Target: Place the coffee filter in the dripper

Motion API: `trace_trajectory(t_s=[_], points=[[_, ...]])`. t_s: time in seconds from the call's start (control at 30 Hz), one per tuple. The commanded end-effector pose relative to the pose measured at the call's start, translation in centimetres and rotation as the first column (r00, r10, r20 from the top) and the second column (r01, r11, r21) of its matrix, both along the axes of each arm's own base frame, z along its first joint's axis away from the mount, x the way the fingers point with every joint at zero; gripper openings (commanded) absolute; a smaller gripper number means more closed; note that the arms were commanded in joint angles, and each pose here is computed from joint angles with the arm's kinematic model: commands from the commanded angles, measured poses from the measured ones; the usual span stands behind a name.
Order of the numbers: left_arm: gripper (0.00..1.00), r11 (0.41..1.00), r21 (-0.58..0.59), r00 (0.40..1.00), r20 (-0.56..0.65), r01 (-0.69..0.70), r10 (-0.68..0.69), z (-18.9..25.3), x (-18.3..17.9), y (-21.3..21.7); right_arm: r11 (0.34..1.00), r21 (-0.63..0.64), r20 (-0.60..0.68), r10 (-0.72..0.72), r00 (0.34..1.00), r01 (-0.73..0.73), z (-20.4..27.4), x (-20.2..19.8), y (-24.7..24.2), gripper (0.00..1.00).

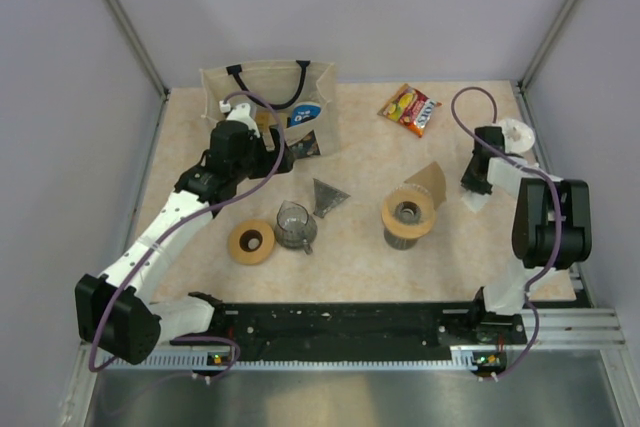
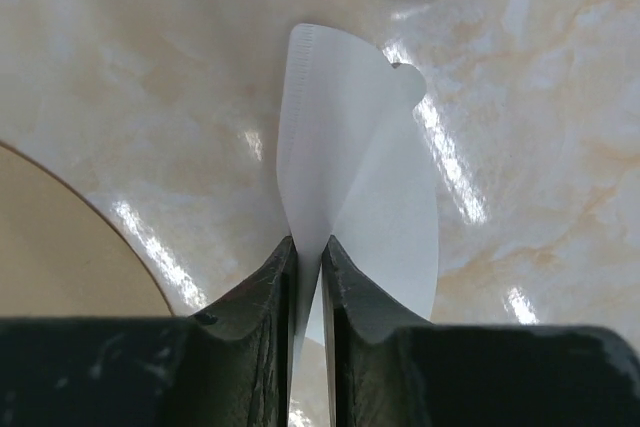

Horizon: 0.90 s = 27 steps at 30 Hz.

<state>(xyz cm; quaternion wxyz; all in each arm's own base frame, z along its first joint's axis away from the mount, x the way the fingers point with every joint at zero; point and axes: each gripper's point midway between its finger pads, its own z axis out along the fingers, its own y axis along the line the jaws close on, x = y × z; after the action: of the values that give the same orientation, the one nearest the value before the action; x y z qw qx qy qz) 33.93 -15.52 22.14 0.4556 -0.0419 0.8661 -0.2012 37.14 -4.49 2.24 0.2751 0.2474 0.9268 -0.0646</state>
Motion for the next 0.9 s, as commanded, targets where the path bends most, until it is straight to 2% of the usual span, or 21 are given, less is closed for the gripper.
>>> trace_trajectory(t_s=[0.0, 0.17, 0.3, 0.4, 0.47, 0.5, 0.6, 0.67, 0.7, 0.77, 0.87], points=[[0.99, 0.999, -0.036, 0.998, 0.061, -0.002, 0.004, 1.9, 0.4, 0.0, 0.999, 0.037, -0.028, 0.018, 0.999, -0.017, 0.9, -2.6, 0.8, 0.13], [0.99, 0.994, -0.075, 0.995, 0.068, 0.082, -0.076, 2.4, 0.0, -1.6, 0.995, 0.069, 0.148, 0.066, 0.987, -0.077, 6.5, -1.7, 1.9, 0.10], [0.99, 0.990, -0.096, 0.993, 0.075, 0.099, -0.092, 2.8, -0.1, -2.0, 0.979, 0.096, 0.321, 0.142, 0.936, -0.181, 11.8, -1.2, 3.7, 0.07], [0.99, 0.985, -0.116, 0.989, 0.082, 0.131, -0.122, 3.2, -0.4, -2.6, 0.952, 0.096, 0.476, 0.213, 0.853, -0.291, 16.6, -1.3, 5.5, 0.08], [0.99, 0.981, -0.132, 0.987, 0.092, 0.143, -0.132, 3.7, -0.4, -2.9, 0.928, 0.056, 0.585, 0.269, 0.765, -0.369, 20.3, -1.6, 6.6, 0.08], [0.99, 0.980, -0.138, 0.987, 0.092, 0.146, -0.134, 3.7, -0.4, -3.0, 0.908, 0.029, 0.647, 0.301, 0.701, -0.418, 22.4, -1.5, 7.4, 0.08], [0.99, 0.967, -0.156, 0.976, 0.121, 0.199, -0.181, 4.6, -0.8, -3.8, 0.788, -0.027, 0.795, 0.390, 0.464, -0.615, 28.4, -3.0, 11.5, 0.08], [0.99, 0.947, -0.170, 0.957, 0.154, 0.271, -0.246, 5.4, -1.2, -4.7, 0.639, -0.010, 0.863, 0.394, 0.317, -0.769, 31.8, -5.1, 15.0, 0.08], [0.99, 0.935, -0.178, 0.946, 0.166, 0.305, -0.277, 5.8, -1.6, -5.2, 0.537, 0.009, 0.883, 0.392, 0.259, -0.843, 32.9, -6.3, 16.7, 0.08], [0.99, 0.919, -0.194, 0.933, 0.177, 0.344, -0.312, 6.2, -2.0, -5.8, 0.364, 0.052, 0.905, 0.376, 0.198, -0.930, 34.0, -8.4, 19.1, 0.08], [0.99, 0.891, -0.201, 0.906, 0.210, 0.408, -0.368, 6.6, -2.7, -6.5, 0.189, 0.132, 0.900, 0.388, 0.197, -0.973, 34.0, -10.7, 21.2, 0.08]])
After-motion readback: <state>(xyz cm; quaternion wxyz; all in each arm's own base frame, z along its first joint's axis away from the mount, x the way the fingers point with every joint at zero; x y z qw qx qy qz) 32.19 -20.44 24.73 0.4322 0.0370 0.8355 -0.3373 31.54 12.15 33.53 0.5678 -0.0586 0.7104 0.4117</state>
